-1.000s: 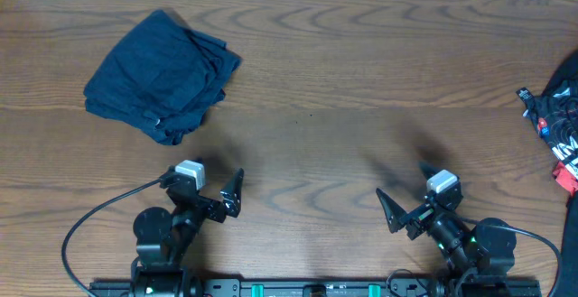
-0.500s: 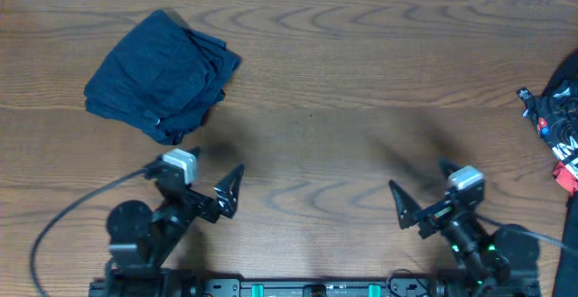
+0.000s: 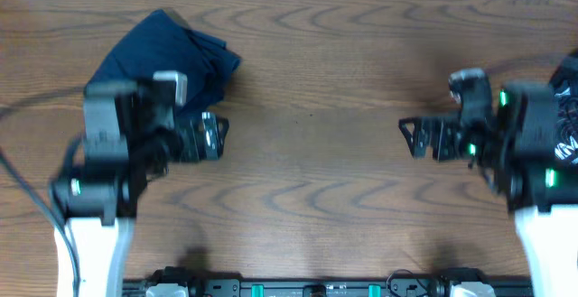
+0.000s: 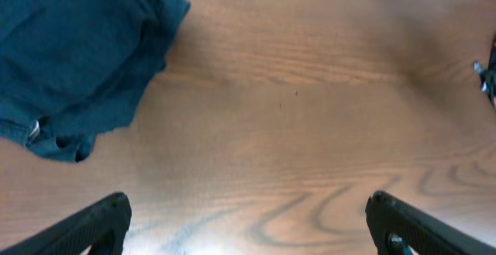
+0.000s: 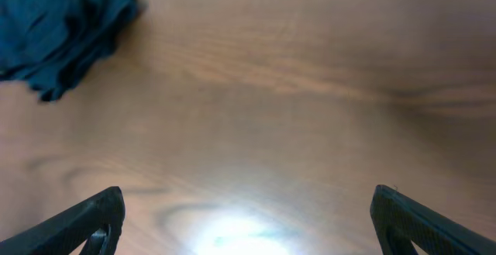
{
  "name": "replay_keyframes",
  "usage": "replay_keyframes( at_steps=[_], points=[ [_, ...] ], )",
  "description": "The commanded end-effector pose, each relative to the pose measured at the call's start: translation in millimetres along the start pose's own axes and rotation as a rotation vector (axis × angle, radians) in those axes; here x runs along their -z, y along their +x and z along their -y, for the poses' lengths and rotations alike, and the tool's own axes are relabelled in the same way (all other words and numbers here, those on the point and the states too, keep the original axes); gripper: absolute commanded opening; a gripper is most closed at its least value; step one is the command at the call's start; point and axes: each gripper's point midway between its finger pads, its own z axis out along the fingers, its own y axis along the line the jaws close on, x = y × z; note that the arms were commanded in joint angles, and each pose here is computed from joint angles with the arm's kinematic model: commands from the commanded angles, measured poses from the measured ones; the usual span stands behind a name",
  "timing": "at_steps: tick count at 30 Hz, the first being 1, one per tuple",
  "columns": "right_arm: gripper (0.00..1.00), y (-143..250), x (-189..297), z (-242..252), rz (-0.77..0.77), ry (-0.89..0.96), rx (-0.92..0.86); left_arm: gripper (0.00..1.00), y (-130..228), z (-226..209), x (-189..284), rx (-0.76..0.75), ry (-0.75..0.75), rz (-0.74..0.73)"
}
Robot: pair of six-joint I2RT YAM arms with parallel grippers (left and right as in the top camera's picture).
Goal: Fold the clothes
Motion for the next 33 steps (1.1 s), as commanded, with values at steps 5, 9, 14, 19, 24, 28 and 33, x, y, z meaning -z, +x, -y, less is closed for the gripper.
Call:
replay_keyframes(
  at_steps=[5,9,14,19,24,28,33],
  points=[
    [0.99,-52.7,-31.2,51.3,-0.071,0.143,-0.171,0.98,-36.5,3.2,-4.1,-0.017,-0.006,-0.03],
    [0.99,-65.9,-42.0,131.7,-0.079,0.382,-0.36,0.98,-36.2,3.1,-8.2,-0.014,0.001,-0.041],
    [0.99,-65.7,-42.7,234.7,-0.081,0.582,-0.557,0.98,-35.5,2.9,-8.2,-0.013,0.001,-0.044],
    [0.96,-32.8,-50.5,313.1,-0.122,0.653,-0.719,0.98,-35.8,3.0,-8.2,-0.014,0.001,-0.043],
    [0.88,-3.2,-56.8,368.4,-0.123,0.695,-0.809,0.98,-35.7,3.0,-8.2,-0.013,0.001,-0.044],
    [0.85,16.5,-61.0,396.1,-0.126,0.707,-0.861,0.98,-35.6,2.9,-8.3,-0.014,0.001,-0.044],
    [0.79,43.3,-81.3,411.1,-0.184,0.706,-0.896,0.98,-35.7,2.9,-8.3,-0.013,0.001,-0.044]
  ],
)
